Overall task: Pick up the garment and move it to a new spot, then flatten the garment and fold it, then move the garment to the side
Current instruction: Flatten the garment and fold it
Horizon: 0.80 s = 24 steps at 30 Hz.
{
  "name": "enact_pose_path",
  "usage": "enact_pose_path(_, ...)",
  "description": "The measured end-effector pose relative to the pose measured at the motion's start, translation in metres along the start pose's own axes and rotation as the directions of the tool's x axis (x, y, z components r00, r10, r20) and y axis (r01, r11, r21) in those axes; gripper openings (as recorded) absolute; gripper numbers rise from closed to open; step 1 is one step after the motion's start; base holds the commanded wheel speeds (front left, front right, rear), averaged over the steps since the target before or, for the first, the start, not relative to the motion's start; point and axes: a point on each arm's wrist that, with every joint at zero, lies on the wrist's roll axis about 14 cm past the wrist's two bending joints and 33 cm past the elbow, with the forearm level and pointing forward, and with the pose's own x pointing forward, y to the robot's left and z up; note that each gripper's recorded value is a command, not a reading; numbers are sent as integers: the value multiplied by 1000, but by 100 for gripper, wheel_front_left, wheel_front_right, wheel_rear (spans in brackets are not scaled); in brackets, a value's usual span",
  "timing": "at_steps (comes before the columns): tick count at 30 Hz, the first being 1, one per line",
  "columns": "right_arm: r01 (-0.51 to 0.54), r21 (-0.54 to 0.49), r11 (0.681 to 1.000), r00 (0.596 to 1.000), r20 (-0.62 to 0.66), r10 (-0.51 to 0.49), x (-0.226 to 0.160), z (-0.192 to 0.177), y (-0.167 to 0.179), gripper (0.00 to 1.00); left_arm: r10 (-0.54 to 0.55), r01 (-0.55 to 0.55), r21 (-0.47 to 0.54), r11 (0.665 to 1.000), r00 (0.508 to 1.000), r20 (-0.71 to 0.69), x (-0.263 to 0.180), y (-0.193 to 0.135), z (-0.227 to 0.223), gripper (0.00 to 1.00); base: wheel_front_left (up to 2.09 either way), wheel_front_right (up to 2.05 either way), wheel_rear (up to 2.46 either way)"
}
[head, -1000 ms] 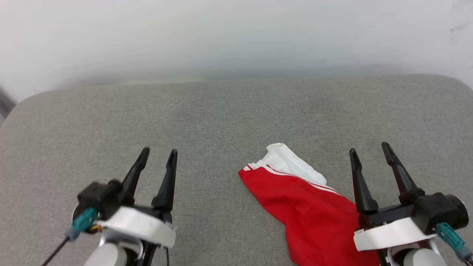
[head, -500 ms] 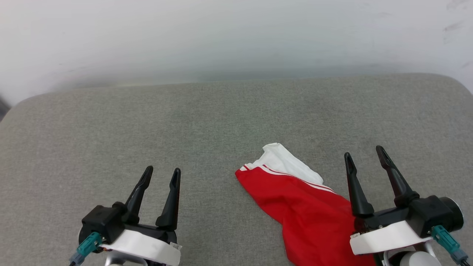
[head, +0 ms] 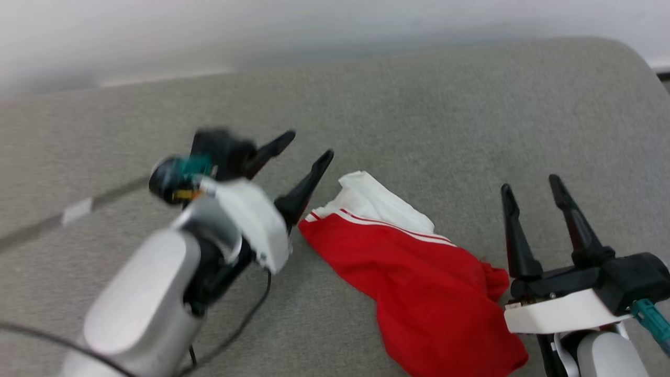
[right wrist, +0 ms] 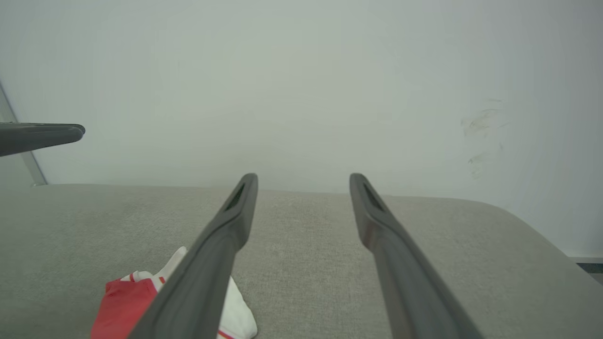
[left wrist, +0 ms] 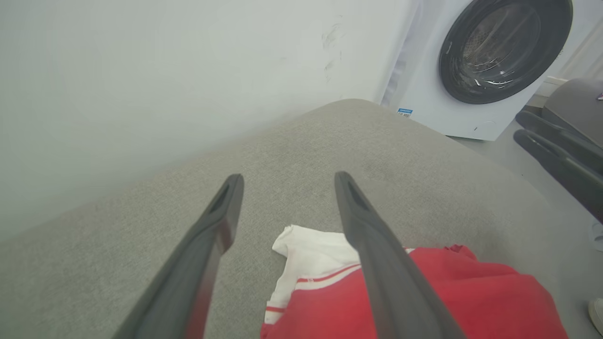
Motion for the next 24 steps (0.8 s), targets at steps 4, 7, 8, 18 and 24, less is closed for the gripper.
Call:
enact_pose_path(4, 38, 4, 999, 999, -27, -38, 4, -11, -14, 100, -92, 95, 4, 995, 973, -211, 37, 1, -15, 100, 0, 0, 0)
enact_pose_path(7, 65, 5, 998, 997, -50, -65, 4, -20, -23, 100, -119, 132, 7, 991, 915, -384, 57, 8, -36, 100, 0, 0, 0)
enact_pose_path(8, 75, 4, 997, 996, -56, -75, 4, -22, -27, 100, -133, 144, -8, 990, 891, -434, 62, 8, -44, 100, 0, 0, 0)
enact_pose_path(18, 139, -8, 990, 985, -105, -139, 3, -40, -50, 100, -217, 212, -104, 972, 628, -747, 82, 1, -122, 100, 0, 0, 0)
enact_pose_path(24, 155, -13, 988, 981, -120, -155, 3, -45, -56, 100, -195, 213, -91, 973, 545, -815, 81, 6, -159, 100, 0, 0, 0)
